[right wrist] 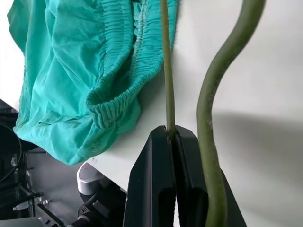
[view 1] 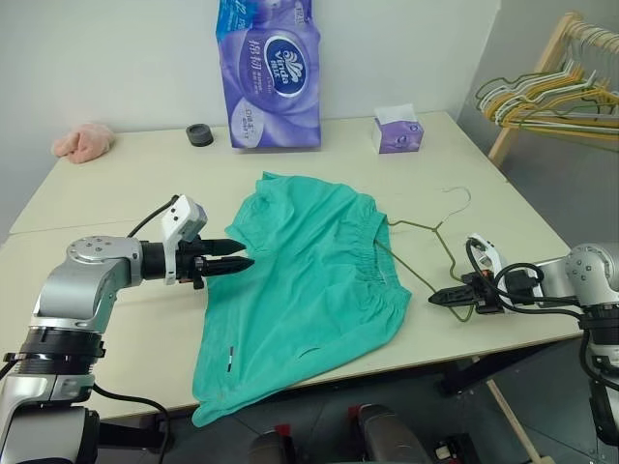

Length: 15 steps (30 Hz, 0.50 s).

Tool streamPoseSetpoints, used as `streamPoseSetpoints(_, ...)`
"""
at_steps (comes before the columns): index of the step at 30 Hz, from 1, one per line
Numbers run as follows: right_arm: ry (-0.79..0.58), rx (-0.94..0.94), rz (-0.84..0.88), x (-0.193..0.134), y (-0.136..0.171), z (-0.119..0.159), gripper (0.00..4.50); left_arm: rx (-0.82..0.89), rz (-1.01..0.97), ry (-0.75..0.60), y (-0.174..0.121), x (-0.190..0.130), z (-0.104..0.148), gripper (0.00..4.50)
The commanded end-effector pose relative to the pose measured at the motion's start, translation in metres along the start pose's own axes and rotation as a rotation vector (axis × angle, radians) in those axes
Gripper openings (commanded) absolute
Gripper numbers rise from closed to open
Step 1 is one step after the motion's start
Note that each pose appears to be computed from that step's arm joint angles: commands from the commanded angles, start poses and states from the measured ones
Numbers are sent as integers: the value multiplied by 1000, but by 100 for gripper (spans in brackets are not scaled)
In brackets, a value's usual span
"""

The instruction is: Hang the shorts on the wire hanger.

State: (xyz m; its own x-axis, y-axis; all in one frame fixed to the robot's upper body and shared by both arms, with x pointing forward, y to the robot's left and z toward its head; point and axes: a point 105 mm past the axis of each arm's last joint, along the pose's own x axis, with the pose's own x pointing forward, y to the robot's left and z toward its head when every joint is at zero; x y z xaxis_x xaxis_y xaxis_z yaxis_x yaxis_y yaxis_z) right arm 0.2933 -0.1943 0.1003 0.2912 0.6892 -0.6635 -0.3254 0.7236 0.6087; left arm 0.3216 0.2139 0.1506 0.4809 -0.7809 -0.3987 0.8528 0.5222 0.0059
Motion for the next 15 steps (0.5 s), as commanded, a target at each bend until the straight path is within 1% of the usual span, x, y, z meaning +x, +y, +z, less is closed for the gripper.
streamPoseSetpoints(1,22,-105,46,6,16,-1,0,33,31,-36,5,-6,12,222)
streamPoseSetpoints(8,55,-197,57,25,22,5,0,36,26,-47,6,-4,16,222)
streamPoseSetpoints(15,-2,-238,37,43,18,29,0,32,2,-58,1,-4,18,222)
